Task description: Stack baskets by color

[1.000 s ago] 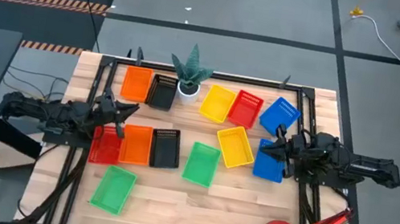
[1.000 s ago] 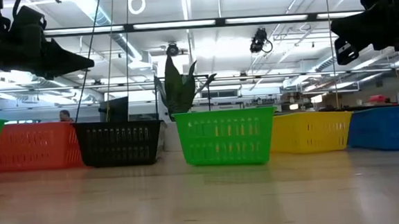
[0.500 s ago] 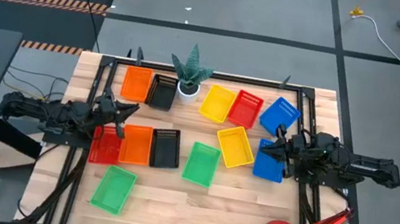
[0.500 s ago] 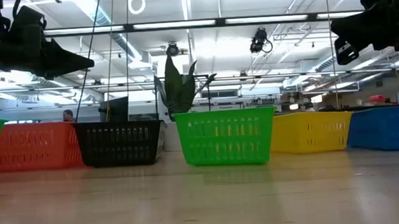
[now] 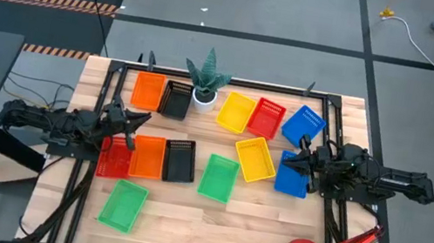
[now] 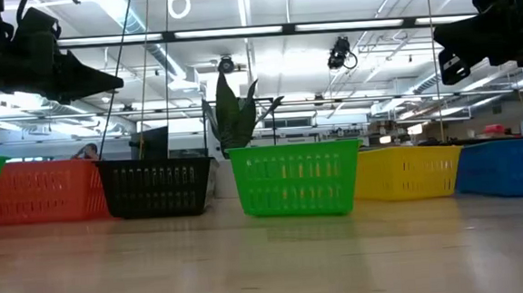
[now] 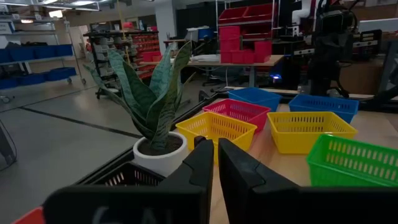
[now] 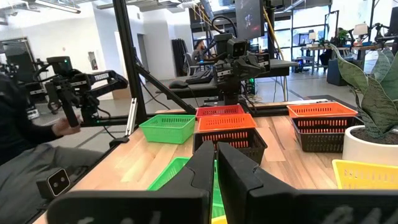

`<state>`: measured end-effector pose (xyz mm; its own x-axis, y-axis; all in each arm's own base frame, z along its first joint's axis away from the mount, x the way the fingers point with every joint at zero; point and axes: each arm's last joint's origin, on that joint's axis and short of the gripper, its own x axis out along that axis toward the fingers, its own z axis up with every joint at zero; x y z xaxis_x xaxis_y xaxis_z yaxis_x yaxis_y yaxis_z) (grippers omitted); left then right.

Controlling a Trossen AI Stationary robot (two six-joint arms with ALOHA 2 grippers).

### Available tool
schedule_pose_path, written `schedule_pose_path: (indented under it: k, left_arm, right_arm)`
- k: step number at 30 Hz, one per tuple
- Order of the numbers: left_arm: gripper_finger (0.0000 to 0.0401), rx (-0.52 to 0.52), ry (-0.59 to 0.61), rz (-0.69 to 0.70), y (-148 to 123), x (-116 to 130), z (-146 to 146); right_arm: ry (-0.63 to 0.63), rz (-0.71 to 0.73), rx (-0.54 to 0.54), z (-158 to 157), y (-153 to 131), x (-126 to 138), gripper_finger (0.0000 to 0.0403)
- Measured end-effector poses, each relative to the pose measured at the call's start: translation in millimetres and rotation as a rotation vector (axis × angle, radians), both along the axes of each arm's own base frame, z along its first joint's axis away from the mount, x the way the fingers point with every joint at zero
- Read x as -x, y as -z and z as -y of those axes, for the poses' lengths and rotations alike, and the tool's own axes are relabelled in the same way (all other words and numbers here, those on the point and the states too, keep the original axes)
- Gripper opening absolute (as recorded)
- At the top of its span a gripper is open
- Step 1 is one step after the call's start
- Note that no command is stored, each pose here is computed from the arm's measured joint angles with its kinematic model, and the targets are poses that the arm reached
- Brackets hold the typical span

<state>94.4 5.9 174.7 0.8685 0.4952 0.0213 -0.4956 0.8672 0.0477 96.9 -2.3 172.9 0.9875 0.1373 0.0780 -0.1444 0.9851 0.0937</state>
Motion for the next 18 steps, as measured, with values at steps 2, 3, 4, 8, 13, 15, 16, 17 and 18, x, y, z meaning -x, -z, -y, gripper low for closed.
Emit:
schedule_pose_path:
  k: [2,3,4,8,13,15,16,17,18]
  left_arm:
    - [0.0035,0.000,0.000,0.000,0.0,0.0,0.0]
    - [0.0036,0.000,0.000,0.000,-0.1,0.0,0.0]
    - [0.0036,0.000,0.000,0.000,0.0,0.0,0.0]
    - [0.0033,0.000,0.000,0.000,-0.1,0.0,0.0]
    - [0.0028,0.000,0.000,0.000,0.0,0.0,0.0]
    - [0.0030,0.000,0.000,-0.001,0.0,0.0,0.0]
    - [0.0032,0.000,0.000,0.000,-0.1,0.0,0.0]
    - [0.0033,0.000,0.000,0.000,-0.1,0.0,0.0]
    - [0.0035,0.000,0.000,0.000,-0.1,0.0,0.0]
  right_arm:
    - [0.000,0.000,0.000,0.0,0.0,0.0,0.0025]
    - [0.000,0.000,0.000,0.0,0.0,0.0,0.0025]
    - [0.000,0.000,0.000,0.0,0.0,0.0,0.0025]
    - [0.026,0.010,0.006,0.8,-0.9,0.0,0.0025]
    - [0.045,0.061,-0.192,1.9,-7.8,0.7,0.0025]
    - [0.054,0.113,-0.260,2.5,-13.1,1.7,0.0025]
    - [0.063,0.148,-0.282,2.9,-16.3,2.5,0.0025]
    - [0.069,0.176,-0.298,3.2,-18.9,3.1,0.0025]
    - [0.072,0.202,-0.307,3.4,-21.4,3.9,0.0025]
